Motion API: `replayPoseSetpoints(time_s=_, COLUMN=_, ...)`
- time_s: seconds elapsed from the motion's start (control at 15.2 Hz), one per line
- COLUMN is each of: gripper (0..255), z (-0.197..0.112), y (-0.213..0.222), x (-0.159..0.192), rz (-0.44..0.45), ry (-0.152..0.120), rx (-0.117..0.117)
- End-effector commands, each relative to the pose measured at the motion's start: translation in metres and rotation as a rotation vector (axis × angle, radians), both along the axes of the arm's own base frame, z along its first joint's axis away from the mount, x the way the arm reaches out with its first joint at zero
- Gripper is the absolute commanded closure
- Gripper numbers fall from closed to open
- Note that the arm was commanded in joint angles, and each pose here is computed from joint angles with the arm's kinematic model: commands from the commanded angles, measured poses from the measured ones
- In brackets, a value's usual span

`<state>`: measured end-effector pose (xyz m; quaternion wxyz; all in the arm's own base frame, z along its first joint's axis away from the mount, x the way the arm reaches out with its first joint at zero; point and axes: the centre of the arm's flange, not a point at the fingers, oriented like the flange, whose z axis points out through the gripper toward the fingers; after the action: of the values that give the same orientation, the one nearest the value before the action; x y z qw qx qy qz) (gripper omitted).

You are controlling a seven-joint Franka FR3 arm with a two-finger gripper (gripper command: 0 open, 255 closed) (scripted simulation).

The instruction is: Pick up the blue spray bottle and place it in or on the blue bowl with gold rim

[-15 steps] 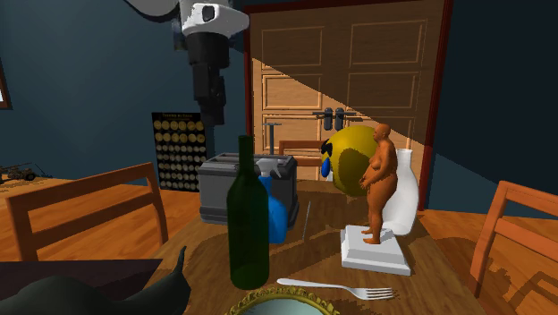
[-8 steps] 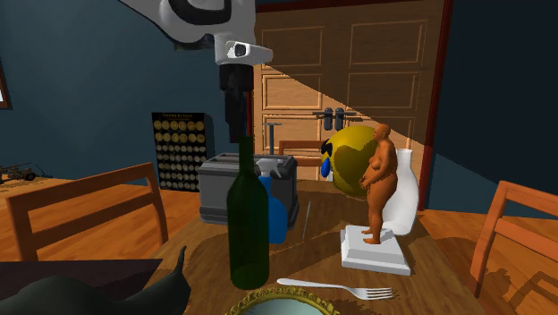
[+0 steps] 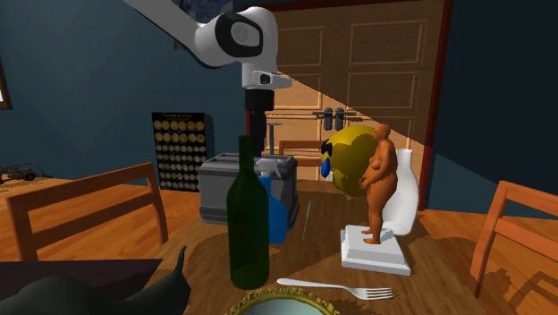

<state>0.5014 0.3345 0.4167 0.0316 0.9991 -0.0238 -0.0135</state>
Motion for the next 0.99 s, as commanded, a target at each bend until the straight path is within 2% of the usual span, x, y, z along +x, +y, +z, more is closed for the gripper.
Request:
replayPoseSetpoints(time_s=0.0, gripper=0, z=-0.010, y=0.003, x=0.003, rz=-0.002, ry=0.001, rx=0.000)
replayPoseSetpoints(time_s=0.4, gripper=0, z=-0.039, y=0.001, x=0.002, rz=-0.002, ry=0.001, rx=0.000)
replayPoseSetpoints(time_s=0.86, gripper=0, z=-0.039, y=0.001, x=0.002, rz=-0.002, ry=0.001, rx=0.000)
replayPoseSetpoints(time_s=0.92, gripper=255, z=-0.039, y=0.001, x=0.002, rz=-0.002, ry=0.001, rx=0.000)
